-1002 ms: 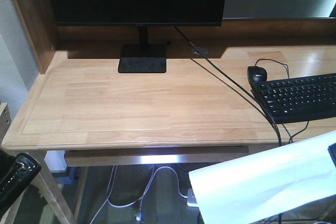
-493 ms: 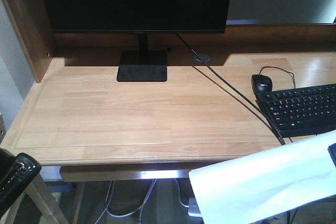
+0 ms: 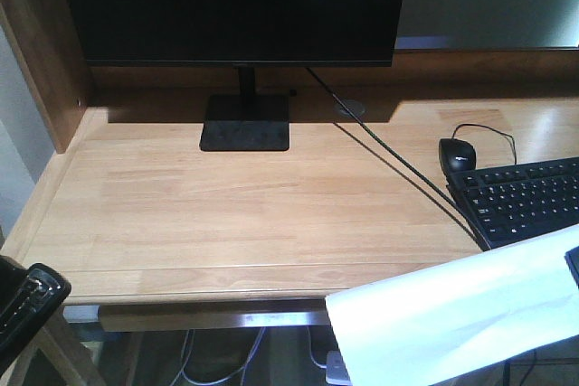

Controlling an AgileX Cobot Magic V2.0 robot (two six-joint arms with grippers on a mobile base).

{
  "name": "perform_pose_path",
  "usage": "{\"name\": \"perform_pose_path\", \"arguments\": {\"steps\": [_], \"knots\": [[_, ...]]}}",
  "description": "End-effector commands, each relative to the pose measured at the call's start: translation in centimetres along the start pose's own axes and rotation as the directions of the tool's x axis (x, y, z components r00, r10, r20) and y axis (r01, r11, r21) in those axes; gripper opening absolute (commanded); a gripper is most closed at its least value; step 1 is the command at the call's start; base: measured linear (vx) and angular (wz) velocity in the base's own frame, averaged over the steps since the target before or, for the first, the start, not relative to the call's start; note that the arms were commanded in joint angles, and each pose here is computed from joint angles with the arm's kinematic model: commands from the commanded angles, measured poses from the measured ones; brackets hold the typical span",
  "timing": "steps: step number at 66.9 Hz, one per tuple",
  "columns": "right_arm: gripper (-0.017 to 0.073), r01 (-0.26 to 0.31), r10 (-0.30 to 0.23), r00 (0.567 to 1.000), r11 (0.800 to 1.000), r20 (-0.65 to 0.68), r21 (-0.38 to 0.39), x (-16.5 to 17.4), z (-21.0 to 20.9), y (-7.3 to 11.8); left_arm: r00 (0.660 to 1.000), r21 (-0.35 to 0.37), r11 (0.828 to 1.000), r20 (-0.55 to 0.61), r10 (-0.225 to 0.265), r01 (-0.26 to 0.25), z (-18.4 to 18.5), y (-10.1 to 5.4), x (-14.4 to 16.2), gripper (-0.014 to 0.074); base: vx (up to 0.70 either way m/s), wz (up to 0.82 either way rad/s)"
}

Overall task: Grab stapler and paper to desk for stapling
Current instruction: 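Approach the desk edge holding the paper in the right gripper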

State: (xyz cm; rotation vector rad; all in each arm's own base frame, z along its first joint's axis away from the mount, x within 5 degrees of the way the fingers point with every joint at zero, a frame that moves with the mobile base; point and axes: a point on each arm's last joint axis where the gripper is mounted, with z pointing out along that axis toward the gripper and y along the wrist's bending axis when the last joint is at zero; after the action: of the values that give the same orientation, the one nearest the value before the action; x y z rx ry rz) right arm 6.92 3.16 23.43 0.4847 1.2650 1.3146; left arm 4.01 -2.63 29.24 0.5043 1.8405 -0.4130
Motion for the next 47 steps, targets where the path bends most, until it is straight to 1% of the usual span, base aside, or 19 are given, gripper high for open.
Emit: {"name": "perform_pose_path", "arguments": {"steps": [1,47], "knots": [[-0.0005,0.003,-0.003,1.0,0.999,0.005,-0.052,-0.02,0.02,0.4,0.99,0.009,1.0,0.14,-0.009,0.008,-0.51,-0.08,-1.92,-0.0007,0.05,0.0],[-0.0005,0.003,-0.003,1.0,0.999,0.005,-0.053,-0.02,0.02,0.41,0.99,0.009,1.0,0.14,-0.009,0.008,-0.51,-0.08,-1.92,-0.0007,0.04,0.0]]}}
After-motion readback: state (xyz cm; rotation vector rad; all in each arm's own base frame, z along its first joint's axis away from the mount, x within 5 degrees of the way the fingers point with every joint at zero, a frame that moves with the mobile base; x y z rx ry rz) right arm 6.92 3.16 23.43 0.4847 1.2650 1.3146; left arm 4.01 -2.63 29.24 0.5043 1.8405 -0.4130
